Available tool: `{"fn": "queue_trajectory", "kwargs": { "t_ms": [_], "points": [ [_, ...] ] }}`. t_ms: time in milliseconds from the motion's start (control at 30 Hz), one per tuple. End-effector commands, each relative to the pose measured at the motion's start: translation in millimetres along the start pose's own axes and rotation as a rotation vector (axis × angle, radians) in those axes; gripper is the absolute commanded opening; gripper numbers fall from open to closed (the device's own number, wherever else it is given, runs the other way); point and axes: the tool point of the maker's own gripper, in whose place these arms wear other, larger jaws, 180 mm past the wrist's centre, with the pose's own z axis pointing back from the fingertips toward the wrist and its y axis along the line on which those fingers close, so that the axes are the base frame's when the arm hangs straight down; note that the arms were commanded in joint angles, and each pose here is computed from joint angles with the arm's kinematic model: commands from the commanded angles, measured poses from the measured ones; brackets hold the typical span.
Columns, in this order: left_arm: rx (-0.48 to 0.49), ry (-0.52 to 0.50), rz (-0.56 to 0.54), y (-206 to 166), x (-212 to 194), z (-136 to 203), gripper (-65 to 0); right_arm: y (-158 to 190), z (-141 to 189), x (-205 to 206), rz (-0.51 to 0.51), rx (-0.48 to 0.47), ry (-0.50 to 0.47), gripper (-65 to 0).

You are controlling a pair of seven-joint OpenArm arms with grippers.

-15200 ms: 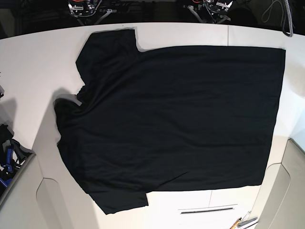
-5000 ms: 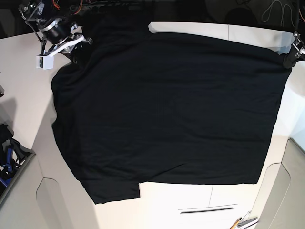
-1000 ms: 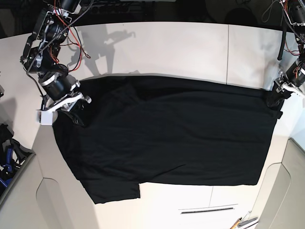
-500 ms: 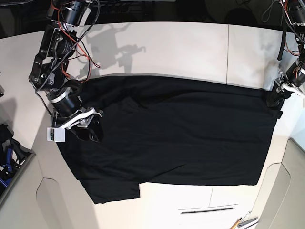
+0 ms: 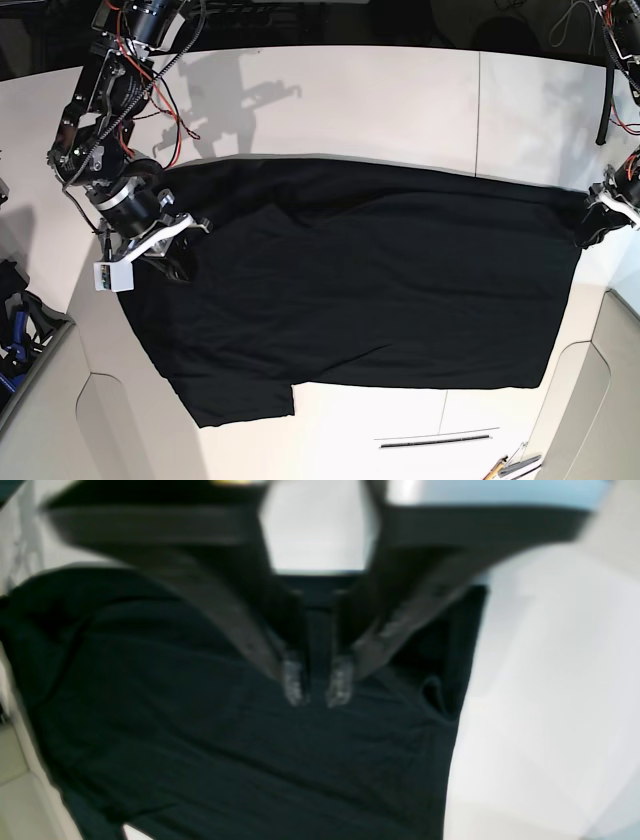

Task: Fold the T-shirt properly
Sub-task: 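Pull both held corners further toward the robot, sliding the shirt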

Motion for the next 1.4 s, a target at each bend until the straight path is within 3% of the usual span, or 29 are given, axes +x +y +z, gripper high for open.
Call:
{"fn": "queue_trajectory", "kwargs": {
  "t_ms": [0, 233, 400, 600, 833, 1067, 1367],
  "points": [
    [-0.005, -0.039, -0.041, -2.9, 17.2, 2.8, -63.0, -1.0, 2.4, 13.9, 0.026, -0.007, -0.047, -65.0],
    [0.071, 0.031, -0.208, 1.5, -5.0, -13.3, -65.0, -43.3, 13.6, -8.1, 0.057, -0.234, -0.021, -65.0],
    [0.071, 0.173, -0.367, -10.1, -42.4, -33.1, -65.0, -63.1, 15.0, -23.0, 0.060, -0.295, 0.035, -65.0],
    [0.227, 0.290, -0.449, 11.0, -68.2, -37.4, -65.0, -92.1, 10.1, -79.5, 0.005, -0.321, 0.194, -65.0],
    [0.243, 0.403, -0.370, 18.5, -103.2, -21.5, -65.0, -97.4, 13.9, -100.4, -0.015, -0.324, 0.285, -65.0],
    [0.139, 0.493, -0.245, 3.7, -154.7, 2.4, -65.0, -80.5, 15.0, -95.6, -0.020, -0.246, 0.311, -65.0],
    [0.043, 0.517, -0.119, -2.7, -170.3, 33.4, -65.0, -76.0, 55.6, -116.1, 0.020, -0.274, 0.345, -65.0]
  ]
}}
